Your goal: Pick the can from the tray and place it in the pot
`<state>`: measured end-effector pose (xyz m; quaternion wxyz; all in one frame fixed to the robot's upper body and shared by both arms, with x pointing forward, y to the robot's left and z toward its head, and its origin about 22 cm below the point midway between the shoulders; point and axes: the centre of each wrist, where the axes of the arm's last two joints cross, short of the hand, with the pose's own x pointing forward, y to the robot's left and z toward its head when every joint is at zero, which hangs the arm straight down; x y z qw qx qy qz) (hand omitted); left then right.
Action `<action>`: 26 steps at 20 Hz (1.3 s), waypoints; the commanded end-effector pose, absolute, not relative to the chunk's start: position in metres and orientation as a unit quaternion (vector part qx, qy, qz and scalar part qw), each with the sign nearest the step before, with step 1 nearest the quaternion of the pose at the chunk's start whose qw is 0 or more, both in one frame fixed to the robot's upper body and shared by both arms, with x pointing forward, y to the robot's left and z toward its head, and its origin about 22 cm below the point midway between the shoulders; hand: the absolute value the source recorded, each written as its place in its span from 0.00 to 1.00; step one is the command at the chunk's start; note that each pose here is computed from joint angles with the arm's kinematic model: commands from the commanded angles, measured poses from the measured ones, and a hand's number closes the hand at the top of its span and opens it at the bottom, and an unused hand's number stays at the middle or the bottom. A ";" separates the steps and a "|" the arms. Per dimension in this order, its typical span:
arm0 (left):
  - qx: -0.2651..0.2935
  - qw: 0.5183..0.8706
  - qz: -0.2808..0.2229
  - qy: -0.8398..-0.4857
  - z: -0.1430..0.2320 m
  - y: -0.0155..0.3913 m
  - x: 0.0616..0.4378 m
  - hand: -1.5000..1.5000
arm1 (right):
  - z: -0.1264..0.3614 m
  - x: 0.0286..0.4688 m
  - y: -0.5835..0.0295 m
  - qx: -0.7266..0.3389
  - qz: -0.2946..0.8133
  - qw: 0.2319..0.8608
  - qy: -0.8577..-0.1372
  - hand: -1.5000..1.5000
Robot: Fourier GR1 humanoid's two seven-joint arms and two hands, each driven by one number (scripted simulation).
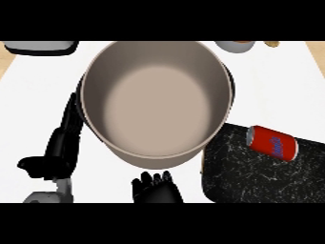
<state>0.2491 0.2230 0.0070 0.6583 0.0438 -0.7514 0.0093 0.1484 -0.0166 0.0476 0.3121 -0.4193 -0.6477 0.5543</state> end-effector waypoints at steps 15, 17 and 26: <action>0.037 0.658 0.012 -0.752 0.006 0.228 0.238 0.50 | 0.155 0.245 0.013 -0.492 0.448 0.402 -0.629 1.00; 0.053 0.654 0.015 -0.755 0.005 0.248 0.240 0.50 | 0.134 0.271 0.004 -0.499 0.452 0.412 -0.614 1.00; 0.045 0.660 0.012 -0.750 -0.004 0.219 0.250 0.50 | 0.110 0.308 -0.033 -0.457 0.502 0.455 -0.576 1.00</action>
